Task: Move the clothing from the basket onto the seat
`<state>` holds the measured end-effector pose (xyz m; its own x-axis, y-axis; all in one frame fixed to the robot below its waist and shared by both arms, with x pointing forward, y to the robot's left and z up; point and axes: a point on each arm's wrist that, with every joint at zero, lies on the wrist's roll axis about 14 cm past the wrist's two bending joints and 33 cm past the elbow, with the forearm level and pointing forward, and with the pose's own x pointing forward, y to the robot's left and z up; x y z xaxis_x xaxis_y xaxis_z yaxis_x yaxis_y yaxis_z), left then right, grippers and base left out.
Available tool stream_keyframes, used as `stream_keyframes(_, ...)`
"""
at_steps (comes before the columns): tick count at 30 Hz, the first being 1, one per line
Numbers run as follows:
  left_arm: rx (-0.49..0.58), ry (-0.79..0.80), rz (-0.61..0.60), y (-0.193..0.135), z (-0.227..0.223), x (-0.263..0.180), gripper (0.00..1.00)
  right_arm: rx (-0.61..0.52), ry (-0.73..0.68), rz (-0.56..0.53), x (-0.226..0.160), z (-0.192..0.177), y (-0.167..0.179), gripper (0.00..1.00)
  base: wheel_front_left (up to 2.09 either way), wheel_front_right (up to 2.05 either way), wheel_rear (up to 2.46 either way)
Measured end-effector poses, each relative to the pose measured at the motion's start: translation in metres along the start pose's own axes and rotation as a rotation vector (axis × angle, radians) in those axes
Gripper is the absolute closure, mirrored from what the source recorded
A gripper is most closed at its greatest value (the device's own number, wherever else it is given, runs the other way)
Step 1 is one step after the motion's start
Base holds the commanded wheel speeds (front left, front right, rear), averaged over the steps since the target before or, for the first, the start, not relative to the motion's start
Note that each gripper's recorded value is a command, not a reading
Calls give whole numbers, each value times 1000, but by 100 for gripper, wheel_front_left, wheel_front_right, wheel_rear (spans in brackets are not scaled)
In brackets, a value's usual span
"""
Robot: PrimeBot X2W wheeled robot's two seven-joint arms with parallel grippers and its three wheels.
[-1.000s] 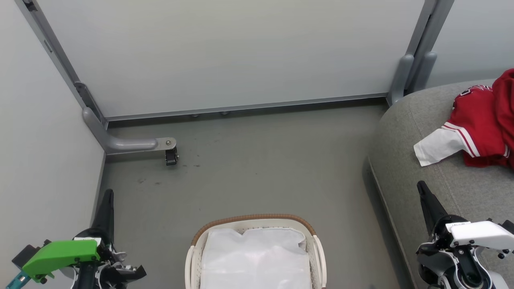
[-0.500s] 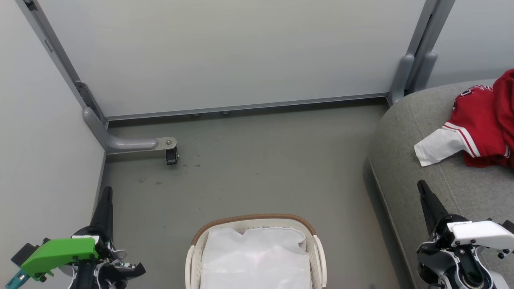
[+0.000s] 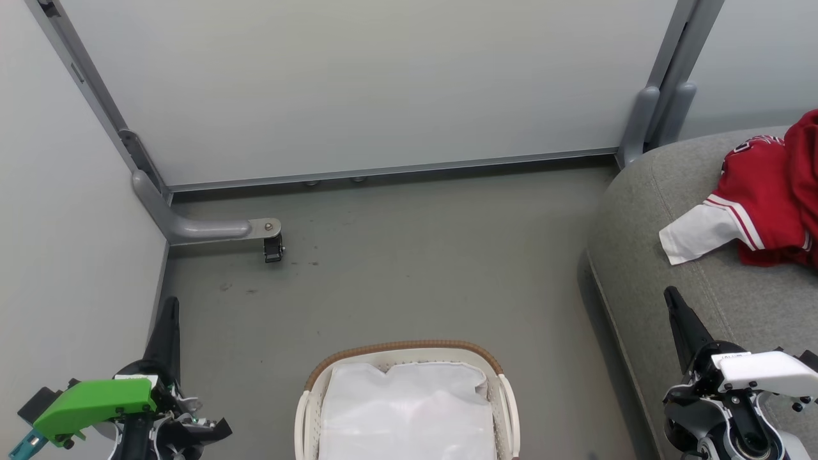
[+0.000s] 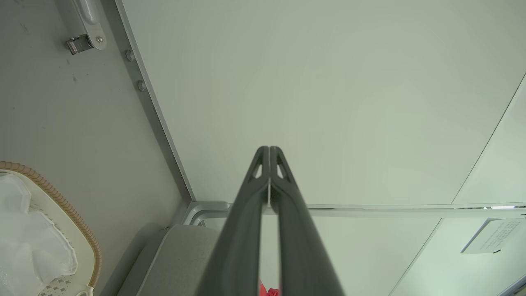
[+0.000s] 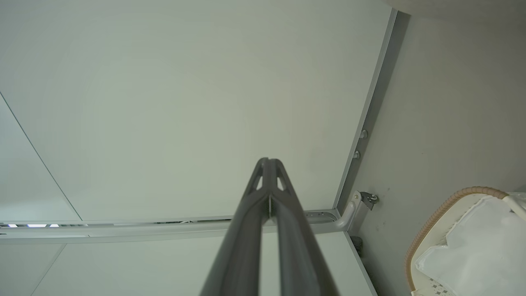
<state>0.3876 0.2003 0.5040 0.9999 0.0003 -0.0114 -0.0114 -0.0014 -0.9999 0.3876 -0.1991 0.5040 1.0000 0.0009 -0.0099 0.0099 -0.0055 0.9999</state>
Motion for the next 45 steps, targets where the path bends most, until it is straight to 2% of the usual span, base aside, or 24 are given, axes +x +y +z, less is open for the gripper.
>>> stream_keyframes(45,0,0,0,0,0,0,100,0,0,0,0,0,0,100,0,0,0)
